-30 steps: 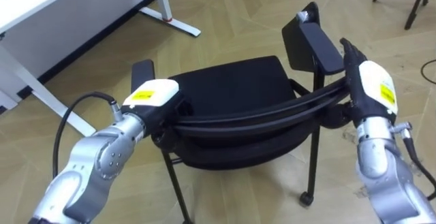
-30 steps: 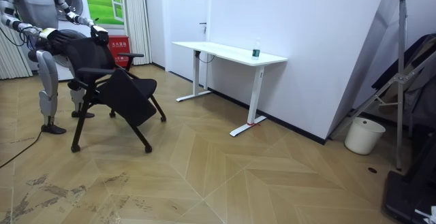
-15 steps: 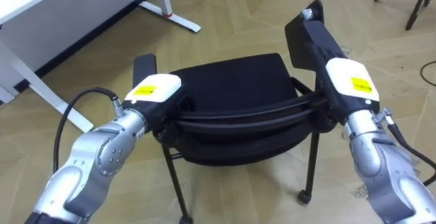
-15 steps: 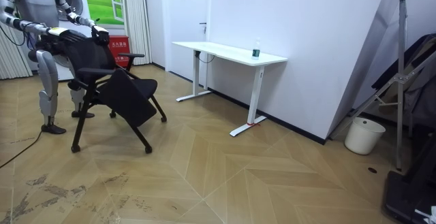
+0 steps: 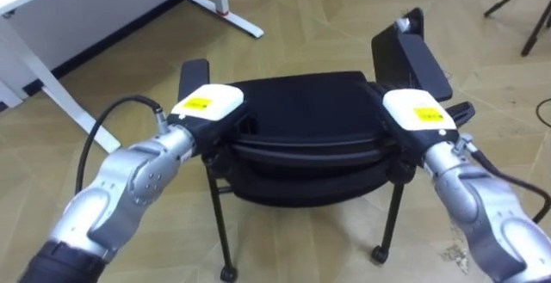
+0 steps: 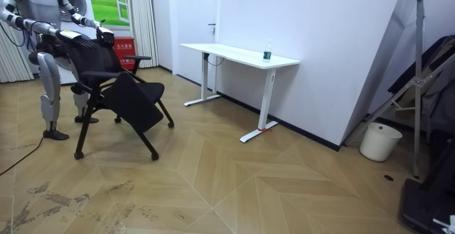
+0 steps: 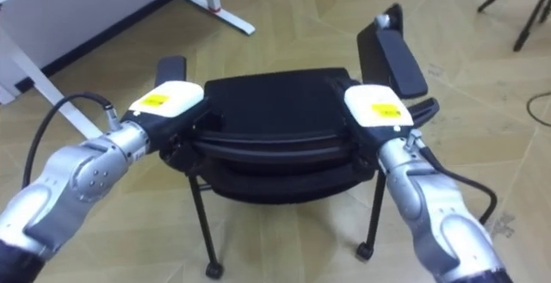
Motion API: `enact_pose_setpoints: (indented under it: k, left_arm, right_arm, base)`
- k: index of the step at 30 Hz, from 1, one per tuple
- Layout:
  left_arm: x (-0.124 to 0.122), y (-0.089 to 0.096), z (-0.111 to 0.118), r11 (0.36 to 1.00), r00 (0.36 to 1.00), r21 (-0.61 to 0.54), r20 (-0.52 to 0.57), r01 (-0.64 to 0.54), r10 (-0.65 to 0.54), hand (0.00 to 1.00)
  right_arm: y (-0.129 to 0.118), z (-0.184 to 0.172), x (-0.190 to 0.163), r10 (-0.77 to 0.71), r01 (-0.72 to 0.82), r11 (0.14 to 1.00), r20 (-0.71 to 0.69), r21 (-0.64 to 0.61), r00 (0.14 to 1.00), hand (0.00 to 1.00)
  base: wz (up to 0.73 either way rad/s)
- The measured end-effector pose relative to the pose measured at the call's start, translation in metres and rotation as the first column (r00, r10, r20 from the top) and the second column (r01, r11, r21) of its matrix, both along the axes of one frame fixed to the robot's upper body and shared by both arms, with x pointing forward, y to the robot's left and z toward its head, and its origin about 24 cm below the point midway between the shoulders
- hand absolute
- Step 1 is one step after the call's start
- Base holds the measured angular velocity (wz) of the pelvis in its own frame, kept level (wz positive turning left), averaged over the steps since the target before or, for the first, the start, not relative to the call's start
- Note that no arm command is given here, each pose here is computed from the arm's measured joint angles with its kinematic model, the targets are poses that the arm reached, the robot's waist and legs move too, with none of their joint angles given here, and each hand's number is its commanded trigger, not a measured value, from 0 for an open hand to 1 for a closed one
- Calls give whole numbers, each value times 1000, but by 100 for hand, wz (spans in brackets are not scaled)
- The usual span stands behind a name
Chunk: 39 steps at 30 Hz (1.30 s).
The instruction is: Push chair
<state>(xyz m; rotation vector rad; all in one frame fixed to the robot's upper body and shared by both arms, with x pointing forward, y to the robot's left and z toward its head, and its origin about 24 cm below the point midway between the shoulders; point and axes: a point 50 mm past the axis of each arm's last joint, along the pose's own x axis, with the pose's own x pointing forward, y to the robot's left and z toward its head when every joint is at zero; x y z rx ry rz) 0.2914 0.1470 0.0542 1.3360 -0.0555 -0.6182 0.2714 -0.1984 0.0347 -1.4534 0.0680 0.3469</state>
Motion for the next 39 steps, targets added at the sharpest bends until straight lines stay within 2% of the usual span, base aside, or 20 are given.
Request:
enact_pose_setpoints:
  k: [1, 2, 3, 4, 15, 39]
  left_arm:
    - [0, 0, 0, 1000, 1000, 1, 0, 0, 0, 100]
    - [0, 0, 0, 1000, 1000, 2, 0, -1, 1, 100]
    - [0, 0, -1, 1000, 1000, 2, 2, -1, 1, 100]
    - [1, 0, -1, 1000, 1000, 1, 4, -2, 2, 100]
    - [2, -1, -1, 1000, 1000, 4, 9, 2, -2, 100]
    - [3, -3, -2, 1000, 1000, 18, 14, 3, -3, 100]
  right_arm:
    - [1, 0, 0, 4, -4, 1000, -2, -2, 1000, 51]
    - [2, -1, 0, 11, -11, 1000, -7, -7, 1000, 56]
    - [1, -2, 0, 16, -16, 1000, -9, -17, 1000, 73]
    - [1, -2, 1, 21, -21, 1000, -8, -22, 1000, 100]
    - [-3, -5, -1, 79, -78, 987, -3, -138, 997, 100]
    - [-7, -15, -6, 111, -98, 985, 90, -143, 990, 100]
  base:
    - [0]
    - [0]
    - [0]
    - [4]
    - [1]
    - [1]
